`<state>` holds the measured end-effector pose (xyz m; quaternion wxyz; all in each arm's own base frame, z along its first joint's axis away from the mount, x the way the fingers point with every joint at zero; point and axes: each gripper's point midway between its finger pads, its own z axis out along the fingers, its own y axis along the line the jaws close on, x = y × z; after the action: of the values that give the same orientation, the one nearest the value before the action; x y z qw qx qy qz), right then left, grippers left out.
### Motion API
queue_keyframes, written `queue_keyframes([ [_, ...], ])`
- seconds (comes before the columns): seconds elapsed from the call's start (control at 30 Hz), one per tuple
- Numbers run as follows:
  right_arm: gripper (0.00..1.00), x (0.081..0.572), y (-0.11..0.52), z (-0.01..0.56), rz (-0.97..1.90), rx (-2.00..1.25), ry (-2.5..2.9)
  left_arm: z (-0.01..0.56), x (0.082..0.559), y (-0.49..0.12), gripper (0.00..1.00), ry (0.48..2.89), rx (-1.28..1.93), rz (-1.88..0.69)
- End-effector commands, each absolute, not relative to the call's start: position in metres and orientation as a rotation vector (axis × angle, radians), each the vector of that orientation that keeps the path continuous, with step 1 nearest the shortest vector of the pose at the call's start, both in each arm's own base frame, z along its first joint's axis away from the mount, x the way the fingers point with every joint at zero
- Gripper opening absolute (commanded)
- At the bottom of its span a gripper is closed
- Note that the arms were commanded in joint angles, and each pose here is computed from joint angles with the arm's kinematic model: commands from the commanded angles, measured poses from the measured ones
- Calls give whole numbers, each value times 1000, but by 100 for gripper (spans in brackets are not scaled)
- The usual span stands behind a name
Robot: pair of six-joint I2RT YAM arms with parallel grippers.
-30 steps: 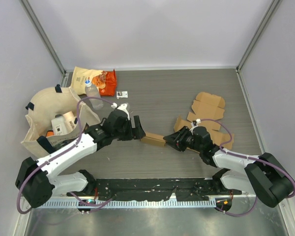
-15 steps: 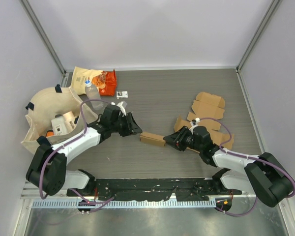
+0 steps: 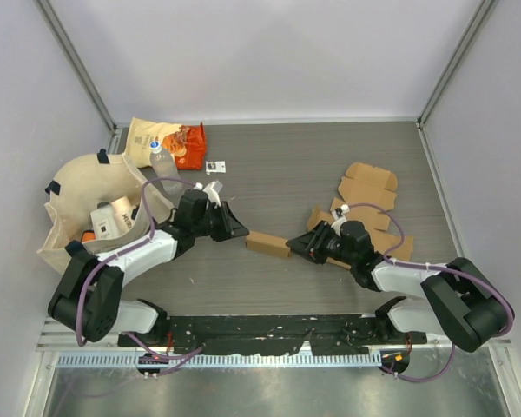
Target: Fold the paper box
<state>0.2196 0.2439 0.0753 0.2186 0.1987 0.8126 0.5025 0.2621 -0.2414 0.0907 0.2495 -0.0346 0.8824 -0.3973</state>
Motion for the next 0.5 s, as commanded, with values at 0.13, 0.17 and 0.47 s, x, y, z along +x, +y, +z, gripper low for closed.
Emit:
queue_keyframes([
  [0.13, 1, 196, 222, 16, 1073, 282, 2474, 48, 229, -215, 1, 2534, -92, -928],
  [0.17, 1, 196, 221, 15, 1042, 244, 2473, 43, 224, -210, 1, 2543, -111, -917],
  [0.47, 17, 164, 223, -5, 967, 159, 2566, 59, 198, -197, 38, 2503, -248, -964],
])
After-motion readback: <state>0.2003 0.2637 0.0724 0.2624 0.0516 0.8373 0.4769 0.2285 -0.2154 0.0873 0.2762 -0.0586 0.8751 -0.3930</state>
